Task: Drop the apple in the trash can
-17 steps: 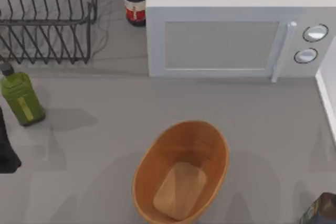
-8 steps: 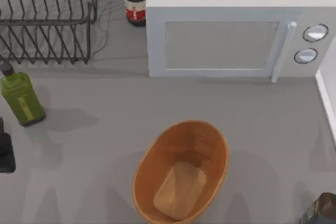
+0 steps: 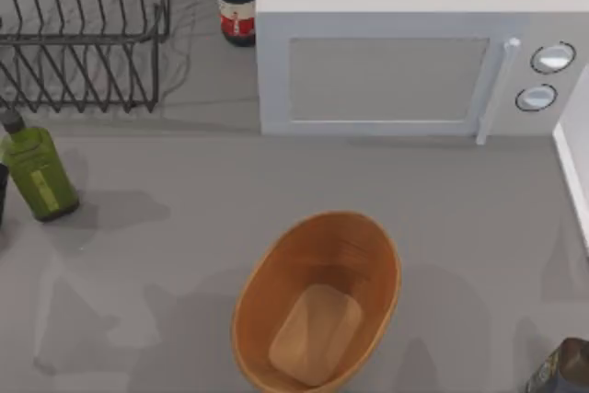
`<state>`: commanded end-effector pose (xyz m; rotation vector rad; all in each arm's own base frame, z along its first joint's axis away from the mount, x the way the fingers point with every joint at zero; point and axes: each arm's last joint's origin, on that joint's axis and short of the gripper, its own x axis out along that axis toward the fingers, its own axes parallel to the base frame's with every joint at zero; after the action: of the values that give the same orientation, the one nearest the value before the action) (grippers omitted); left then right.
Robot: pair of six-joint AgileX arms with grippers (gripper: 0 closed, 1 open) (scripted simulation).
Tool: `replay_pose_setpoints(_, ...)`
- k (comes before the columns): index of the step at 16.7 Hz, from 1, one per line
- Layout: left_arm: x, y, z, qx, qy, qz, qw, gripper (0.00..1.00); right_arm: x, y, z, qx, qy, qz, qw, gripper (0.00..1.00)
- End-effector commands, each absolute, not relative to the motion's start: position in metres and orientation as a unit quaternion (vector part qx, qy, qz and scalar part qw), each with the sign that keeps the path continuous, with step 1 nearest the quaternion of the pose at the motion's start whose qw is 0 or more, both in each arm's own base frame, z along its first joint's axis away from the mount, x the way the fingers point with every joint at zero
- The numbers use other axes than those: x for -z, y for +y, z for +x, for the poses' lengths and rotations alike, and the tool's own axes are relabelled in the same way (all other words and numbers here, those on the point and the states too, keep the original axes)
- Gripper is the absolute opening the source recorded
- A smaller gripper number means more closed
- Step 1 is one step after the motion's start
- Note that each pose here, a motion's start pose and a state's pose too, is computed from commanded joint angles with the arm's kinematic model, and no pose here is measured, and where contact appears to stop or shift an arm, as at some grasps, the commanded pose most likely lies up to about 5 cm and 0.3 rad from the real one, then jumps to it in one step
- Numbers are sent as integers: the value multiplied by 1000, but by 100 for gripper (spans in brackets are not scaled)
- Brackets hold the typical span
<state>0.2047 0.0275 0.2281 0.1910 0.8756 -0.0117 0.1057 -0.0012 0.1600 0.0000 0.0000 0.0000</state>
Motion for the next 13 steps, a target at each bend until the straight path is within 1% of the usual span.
replay_pose_setpoints(4,-213,44,252,30,547,102,830,100,-160,-1,106,0,0,0,1000,100)
replay_pose_setpoints(6,-196,55,275,51,612,91,784,100,-160,-1,106,0,0,0,1000,100)
replay_pose_setpoints(8,-182,66,293,70,659,78,745,100,-160,-1,106,0,0,0,1000,100)
replay_pose_setpoints(10,-176,75,310,83,680,71,725,100,-160,-1,106,0,0,0,1000,100)
replay_pose_setpoints(13,-176,84,330,96,682,72,722,100,-160,-1,106,0,0,0,1000,100)
